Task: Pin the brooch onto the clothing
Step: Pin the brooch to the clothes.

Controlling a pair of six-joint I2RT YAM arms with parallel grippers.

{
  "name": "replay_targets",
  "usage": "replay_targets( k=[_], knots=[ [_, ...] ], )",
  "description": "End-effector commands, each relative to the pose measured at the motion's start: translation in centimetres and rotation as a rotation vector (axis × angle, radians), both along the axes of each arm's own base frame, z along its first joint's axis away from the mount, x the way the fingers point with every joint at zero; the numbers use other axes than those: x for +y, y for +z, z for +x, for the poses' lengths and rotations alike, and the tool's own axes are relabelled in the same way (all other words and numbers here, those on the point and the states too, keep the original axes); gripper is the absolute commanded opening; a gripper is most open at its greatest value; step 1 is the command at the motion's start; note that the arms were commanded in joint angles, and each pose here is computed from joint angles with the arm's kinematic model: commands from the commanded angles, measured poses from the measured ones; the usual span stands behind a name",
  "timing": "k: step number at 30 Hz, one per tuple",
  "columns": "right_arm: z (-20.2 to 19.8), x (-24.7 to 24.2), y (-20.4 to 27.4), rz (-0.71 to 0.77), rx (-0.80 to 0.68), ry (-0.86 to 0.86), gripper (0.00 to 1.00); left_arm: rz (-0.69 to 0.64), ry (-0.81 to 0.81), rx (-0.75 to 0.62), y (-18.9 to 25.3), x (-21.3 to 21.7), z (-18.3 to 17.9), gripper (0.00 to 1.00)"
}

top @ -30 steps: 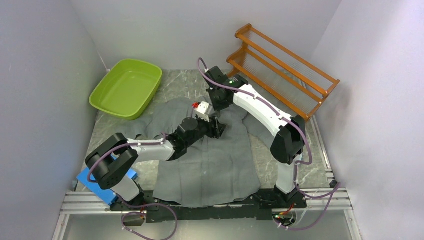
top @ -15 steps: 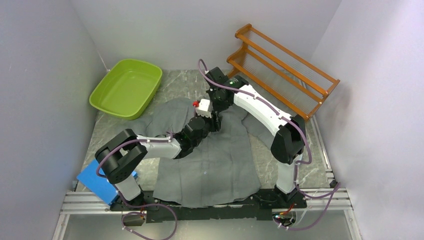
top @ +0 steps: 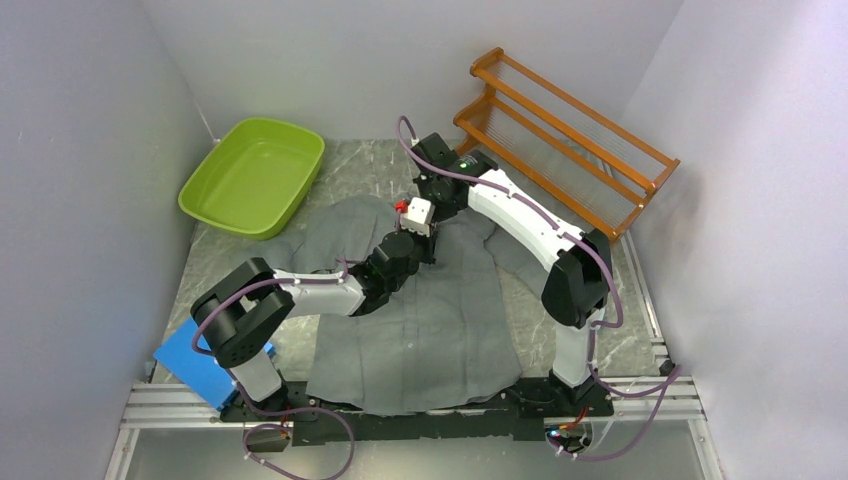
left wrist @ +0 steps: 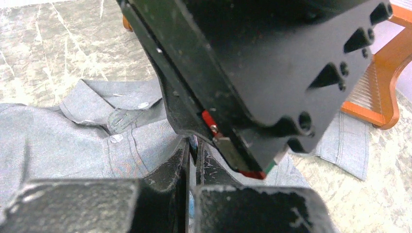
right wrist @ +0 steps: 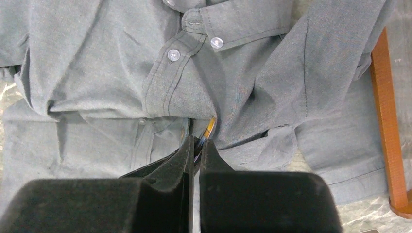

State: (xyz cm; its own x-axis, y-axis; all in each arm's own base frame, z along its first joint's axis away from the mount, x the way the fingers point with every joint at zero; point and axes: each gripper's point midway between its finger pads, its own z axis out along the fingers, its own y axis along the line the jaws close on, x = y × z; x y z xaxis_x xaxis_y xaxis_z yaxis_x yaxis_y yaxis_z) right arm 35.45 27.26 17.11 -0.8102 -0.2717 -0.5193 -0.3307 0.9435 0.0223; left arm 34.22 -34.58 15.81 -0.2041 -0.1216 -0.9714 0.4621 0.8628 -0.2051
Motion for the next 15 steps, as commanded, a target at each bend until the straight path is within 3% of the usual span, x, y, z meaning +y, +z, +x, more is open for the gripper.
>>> replay_targets(
  k=[1,8,10,15],
  knots=[
    [-0.7,0.8,0.8,0.052,0.011,0.042,0.08,-0.054,-0.023,-0.043,2.7,-0.7,0.2,0.03],
    [0.2,-0.3,3.1,0.156,-0.06,0.068,0.58,-0.06,-0.038,0.034,2.1,-0.3,-0.8,0.03],
    [0.1,-0.5,4.0,0.237,-0.065,0.101,0.67,-0.058,-0.052,0.056,2.2,-0.4,-1.3,0.02],
    [-0.9,-1.8,6.9,0.54,-0.102,0.184,0.79,-0.072,-0.097,0.091,2.9,-0.8,-2.1,0.03]
  ],
)
